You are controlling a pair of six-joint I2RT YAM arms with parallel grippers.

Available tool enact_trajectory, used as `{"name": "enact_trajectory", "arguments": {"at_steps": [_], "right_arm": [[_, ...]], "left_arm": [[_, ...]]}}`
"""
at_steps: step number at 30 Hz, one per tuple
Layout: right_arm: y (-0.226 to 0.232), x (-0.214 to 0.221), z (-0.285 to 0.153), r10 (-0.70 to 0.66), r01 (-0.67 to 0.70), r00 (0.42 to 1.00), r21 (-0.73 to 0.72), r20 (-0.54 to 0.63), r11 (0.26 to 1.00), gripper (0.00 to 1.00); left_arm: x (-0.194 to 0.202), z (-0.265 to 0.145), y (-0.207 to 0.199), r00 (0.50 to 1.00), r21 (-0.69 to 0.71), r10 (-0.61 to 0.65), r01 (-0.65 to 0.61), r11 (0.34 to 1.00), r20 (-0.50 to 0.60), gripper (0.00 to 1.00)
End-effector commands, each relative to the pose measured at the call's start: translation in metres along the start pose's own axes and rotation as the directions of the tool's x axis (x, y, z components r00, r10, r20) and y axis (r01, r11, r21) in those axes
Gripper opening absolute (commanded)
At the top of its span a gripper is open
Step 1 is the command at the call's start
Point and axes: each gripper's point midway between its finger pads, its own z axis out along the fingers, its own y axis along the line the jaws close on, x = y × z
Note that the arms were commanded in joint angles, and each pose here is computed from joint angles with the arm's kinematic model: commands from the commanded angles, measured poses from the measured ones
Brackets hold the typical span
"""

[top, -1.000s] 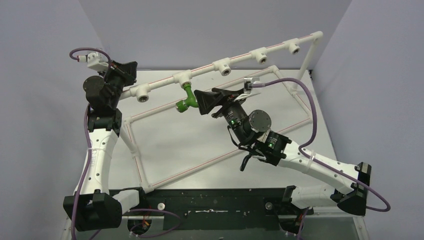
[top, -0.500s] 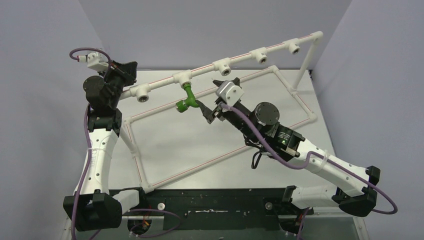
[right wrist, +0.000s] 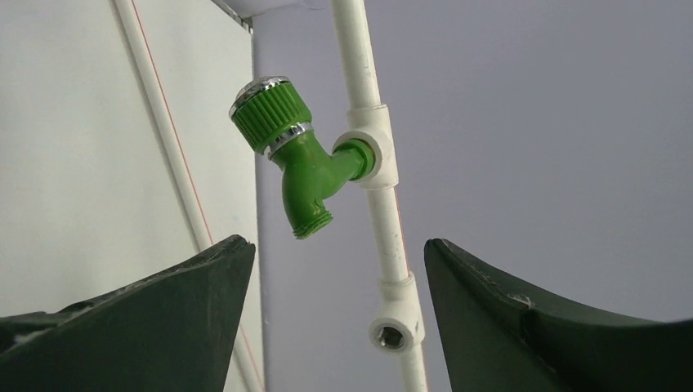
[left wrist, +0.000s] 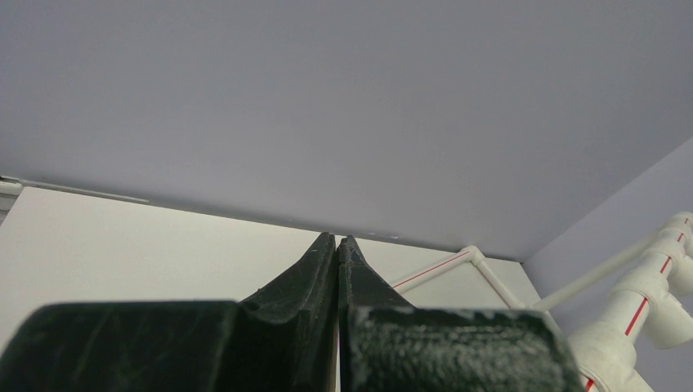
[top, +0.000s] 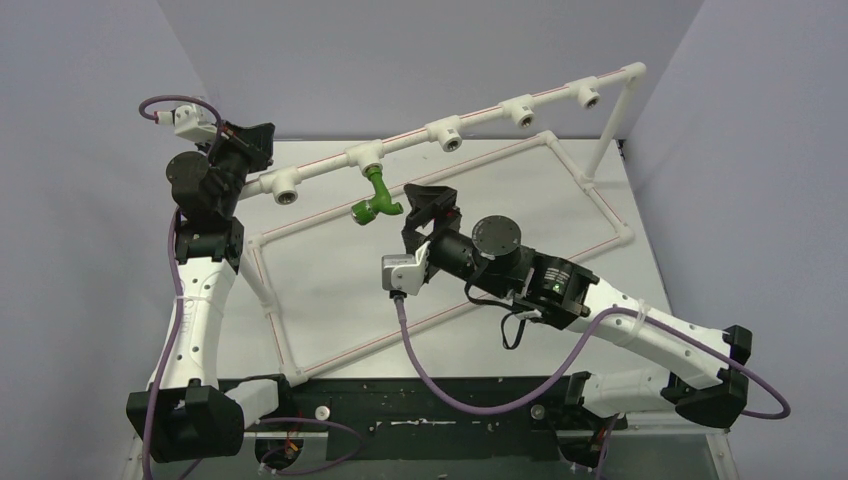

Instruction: Install the water faucets

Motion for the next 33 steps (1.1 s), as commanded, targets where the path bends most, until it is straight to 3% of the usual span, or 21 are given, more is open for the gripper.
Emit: {"name": "enact_trajectory", "arguments": {"at_steps": [1, 8, 15, 27, 33], "right_arm": [[-0.011, 0.006, 0.005, -0.260, 0.262, 0.961, 0.008, -0.089, 0.965, 0.78], [-0.013, 0.002, 0.022, -0.433, 0.445, 0.884, 0.030, -0.176, 0.895, 0.76], [-0.014, 0.006, 0.039, -0.505, 0.534, 0.826, 0.064, -0.251, 0.843, 0.74], [-0.014, 0.007, 0.059, -0.513, 0.561, 0.809, 0.115, -0.288, 0.820, 0.60], [-0.014, 0.009, 0.060, -0.491, 0.547, 0.817, 0.134, -0.302, 0.827, 0.44]], "left_arm": [[0.161, -0.033, 0.091, 0.870, -0.307, -0.194, 0.052, 0.950, -0.453, 0.00], [0.162, -0.032, 0.092, 0.867, -0.309, -0.200, 0.056, 0.949, -0.456, 0.00], [0.163, -0.032, 0.091, 0.867, -0.308, -0.200, 0.057, 0.950, -0.456, 0.00], [0.163, -0.032, 0.090, 0.866, -0.304, -0.205, 0.065, 0.951, -0.457, 0.00], [0.163, -0.032, 0.090, 0.865, -0.303, -0.207, 0.067, 0.951, -0.456, 0.00]]}}
